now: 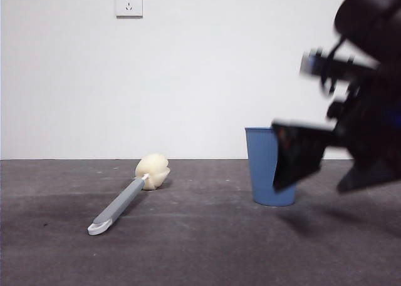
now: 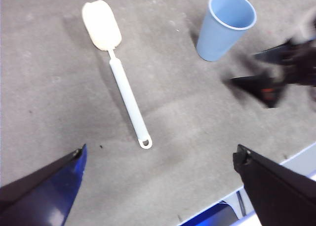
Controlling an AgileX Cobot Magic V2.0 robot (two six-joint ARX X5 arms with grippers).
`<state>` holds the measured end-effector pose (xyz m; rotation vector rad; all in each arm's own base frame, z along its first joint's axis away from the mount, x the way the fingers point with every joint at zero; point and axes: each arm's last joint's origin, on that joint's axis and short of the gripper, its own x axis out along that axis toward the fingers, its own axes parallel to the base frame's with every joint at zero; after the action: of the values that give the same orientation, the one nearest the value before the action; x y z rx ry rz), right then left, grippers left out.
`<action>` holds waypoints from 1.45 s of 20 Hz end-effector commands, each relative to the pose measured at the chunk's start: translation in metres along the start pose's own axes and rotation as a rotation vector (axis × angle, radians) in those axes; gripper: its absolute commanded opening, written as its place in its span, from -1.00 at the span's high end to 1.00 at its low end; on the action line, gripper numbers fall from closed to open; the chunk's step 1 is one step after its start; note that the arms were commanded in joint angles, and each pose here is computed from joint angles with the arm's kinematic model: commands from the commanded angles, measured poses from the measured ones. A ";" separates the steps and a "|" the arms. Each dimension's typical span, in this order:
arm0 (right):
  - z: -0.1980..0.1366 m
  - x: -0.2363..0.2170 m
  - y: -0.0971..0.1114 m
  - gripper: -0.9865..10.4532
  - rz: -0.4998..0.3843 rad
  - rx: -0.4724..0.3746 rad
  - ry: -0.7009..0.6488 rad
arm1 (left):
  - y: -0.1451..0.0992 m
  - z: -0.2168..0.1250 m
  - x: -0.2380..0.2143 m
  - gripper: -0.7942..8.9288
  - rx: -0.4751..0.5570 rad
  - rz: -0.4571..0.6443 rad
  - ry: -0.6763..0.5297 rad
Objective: Pick up the cup brush,pick up the cup,insert the brush into the cup,clean the cup,put the cup brush back,put the cup back to the fixed position on the table
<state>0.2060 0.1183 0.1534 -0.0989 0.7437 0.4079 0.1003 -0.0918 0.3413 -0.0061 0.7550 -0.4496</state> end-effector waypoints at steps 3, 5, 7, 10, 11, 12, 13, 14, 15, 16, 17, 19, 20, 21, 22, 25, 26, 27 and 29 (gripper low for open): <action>0.003 -0.058 -0.001 -0.18 0.032 0.012 -0.032 | 0.000 -0.001 0.002 -0.20 0.035 0.018 -0.005; -0.003 -0.085 -0.002 -0.18 0.079 0.012 -0.021 | 0.000 -0.001 0.002 -0.20 0.044 0.017 -0.004; -0.009 -0.109 -0.002 -0.16 0.136 0.012 -0.012 | 0.000 -0.001 0.002 -0.19 0.050 0.016 -0.003; -0.005 -0.146 -0.002 -0.16 0.202 0.013 -0.021 | 0.001 -0.004 0.002 -0.16 0.058 0.025 0.027; 0.001 -0.159 -0.001 -0.16 0.222 0.012 -0.019 | 0.002 -0.006 0.002 -0.05 0.063 0.031 0.045; 0.008 -0.172 0.000 -0.16 0.248 0.011 -0.015 | 0.003 -0.007 0.002 0.07 0.065 0.036 0.058; 0.015 -0.183 0.001 -0.15 0.271 0.009 -0.012 | 0.003 -0.008 0.001 0.13 0.067 0.039 0.068; 0.023 -0.195 0.002 -0.05 0.302 0.007 -0.001 | 0.003 -0.009 0.001 0.19 0.069 0.041 0.076; 0.029 -0.205 0.003 0.11 0.324 0.007 0.011 | 0.003 -0.009 0.001 0.29 0.069 0.041 0.078; 0.034 -0.212 0.004 0.28 0.327 0.007 0.022 | 0.003 -0.009 0.001 0.42 0.068 0.040 0.078; 0.037 -0.218 0.004 0.49 0.335 0.007 0.033 | 0.003 -0.009 0.001 0.59 0.068 0.038 0.079; 0.039 -0.223 0.005 0.87 0.382 -0.001 0.048 | 0.003 -0.009 0.001 0.86 0.068 0.036 0.080; 0.038 -0.223 0.006 0.85 0.402 -0.001 0.060 | 0.003 -0.009 0.001 0.85 0.071 0.035 0.081; 0.036 -0.223 0.006 0.85 0.404 -0.003 0.076 | 0.003 -0.009 0.001 0.85 0.073 0.029 0.083; 0.034 -0.222 0.005 0.85 0.400 -0.001 0.099 | 0.002 -0.009 0.001 0.85 0.075 0.014 0.087; 0.034 -0.223 0.005 0.85 0.395 0.000 0.102 | 0.002 -0.009 0.001 0.85 0.078 0.012 0.088; 0.035 -0.222 0.005 0.85 0.384 -0.001 0.092 | 0.002 -0.009 0.001 0.85 0.078 0.014 0.087; 0.035 -0.222 0.005 0.82 0.386 0.000 0.093 | 0.003 -0.009 0.001 0.85 0.078 0.017 0.087; 0.035 -0.222 0.005 0.82 0.384 -0.001 0.095 | 0.003 -0.010 0.001 0.84 0.079 0.021 0.094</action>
<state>0.0790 0.0582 0.3292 0.0332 0.8660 0.7720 0.0959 -0.0880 0.3353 0.0819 0.8226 -0.4597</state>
